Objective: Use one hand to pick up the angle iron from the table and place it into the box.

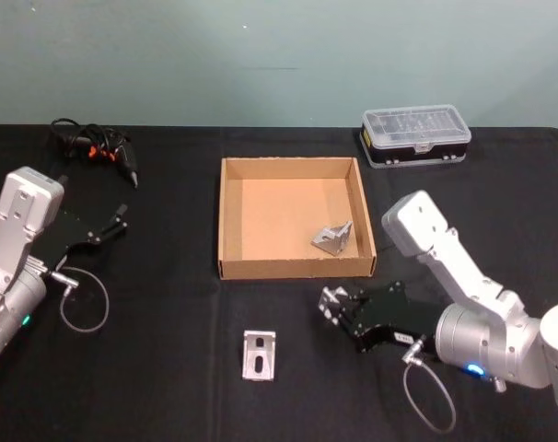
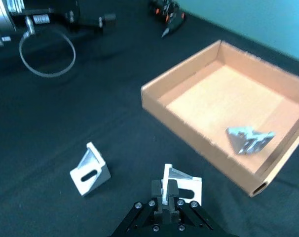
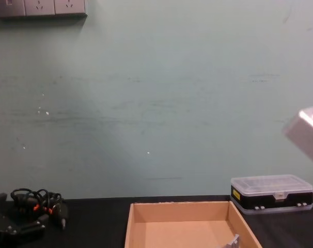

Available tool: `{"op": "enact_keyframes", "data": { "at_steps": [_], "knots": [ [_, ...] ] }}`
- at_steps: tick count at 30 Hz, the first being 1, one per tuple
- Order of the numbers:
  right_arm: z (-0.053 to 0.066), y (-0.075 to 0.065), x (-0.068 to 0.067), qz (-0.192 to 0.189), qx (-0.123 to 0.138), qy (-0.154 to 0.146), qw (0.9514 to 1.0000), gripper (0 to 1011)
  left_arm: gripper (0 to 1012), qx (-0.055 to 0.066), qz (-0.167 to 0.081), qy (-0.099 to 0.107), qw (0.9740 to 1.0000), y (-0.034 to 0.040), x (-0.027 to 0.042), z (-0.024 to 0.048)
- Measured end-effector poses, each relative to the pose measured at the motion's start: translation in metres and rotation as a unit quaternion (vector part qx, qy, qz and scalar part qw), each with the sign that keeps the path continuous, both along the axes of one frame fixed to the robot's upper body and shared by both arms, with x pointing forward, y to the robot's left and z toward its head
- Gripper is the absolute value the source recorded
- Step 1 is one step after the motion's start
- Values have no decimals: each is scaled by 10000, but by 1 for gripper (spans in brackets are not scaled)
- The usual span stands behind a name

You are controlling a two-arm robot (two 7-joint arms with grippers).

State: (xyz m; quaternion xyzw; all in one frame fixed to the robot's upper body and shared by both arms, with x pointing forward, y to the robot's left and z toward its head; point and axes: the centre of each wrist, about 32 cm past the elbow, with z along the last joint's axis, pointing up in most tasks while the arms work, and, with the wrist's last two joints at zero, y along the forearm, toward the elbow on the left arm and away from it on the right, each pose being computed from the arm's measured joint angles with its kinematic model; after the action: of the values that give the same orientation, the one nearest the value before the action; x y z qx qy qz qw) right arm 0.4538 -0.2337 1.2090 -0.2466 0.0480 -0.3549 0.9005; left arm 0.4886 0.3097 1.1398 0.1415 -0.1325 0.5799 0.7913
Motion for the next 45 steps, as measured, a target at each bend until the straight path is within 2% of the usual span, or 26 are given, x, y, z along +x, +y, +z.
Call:
{"op": "enact_keyframes", "data": {
  "at_steps": [5, 9, 12, 17, 20, 21, 22, 26, 29, 32, 33, 39, 45],
  "knots": [
    [147, -17, 21, -19, 120, -250, 9996, 78, 1000, 0, 0, 0, 10000, 0, 0, 0],
    [292, 1, 82, 8, 208, -558, 9982, 78, 1000, 1, 0, 0, 10000, 0, 0, 0],
    [351, 30, 130, 35, 225, -718, 9972, 79, 1000, 0, 0, 0, 10000, 0, 0, 0],
    [400, 138, 290, 92, 220, -871, 9959, 78, 1000, 0, 0, 1, 10000, 0, 0, 0],
    [396, 198, 378, 110, 221, -884, 9958, 78, 1000, 0, 0, 0, 10000, 0, 0, 0],
    [381, 260, 466, 119, 234, -864, 9959, 78, 1000, 0, 0, 0, 10000, 0, 0, 0],
    [381, 260, 466, 119, 234, -864, 9959, 78, 1000, 0, 0, 0, 10000, 0, 0, 0],
    [331, 391, 648, 120, 246, -805, 9964, 79, 1000, 0, 0, 0, 10000, 0, 0, 0],
    [301, 439, 727, 106, 239, -772, 9967, 78, 1000, 0, 0, 0, 10000, 0, 0, 0],
    [240, 508, 877, 89, 206, -696, 9973, 78, 1000, 0, 0, 1, 10000, 0, 0, 0],
    [240, 508, 877, 89, 206, -696, 9973, 78, 1000, 0, 0, 0, 10000, 0, 0, 0],
    [123, 591, 1070, 66, 111, -540, 9985, 78, 1000, 0, 0, 0, 10000, 0, 0, 0],
    [33, 620, 1168, 35, 24, -407, 9992, 78, 1000, 0, 0, 0, 10000, 0, 0, 0]
  ]
}}
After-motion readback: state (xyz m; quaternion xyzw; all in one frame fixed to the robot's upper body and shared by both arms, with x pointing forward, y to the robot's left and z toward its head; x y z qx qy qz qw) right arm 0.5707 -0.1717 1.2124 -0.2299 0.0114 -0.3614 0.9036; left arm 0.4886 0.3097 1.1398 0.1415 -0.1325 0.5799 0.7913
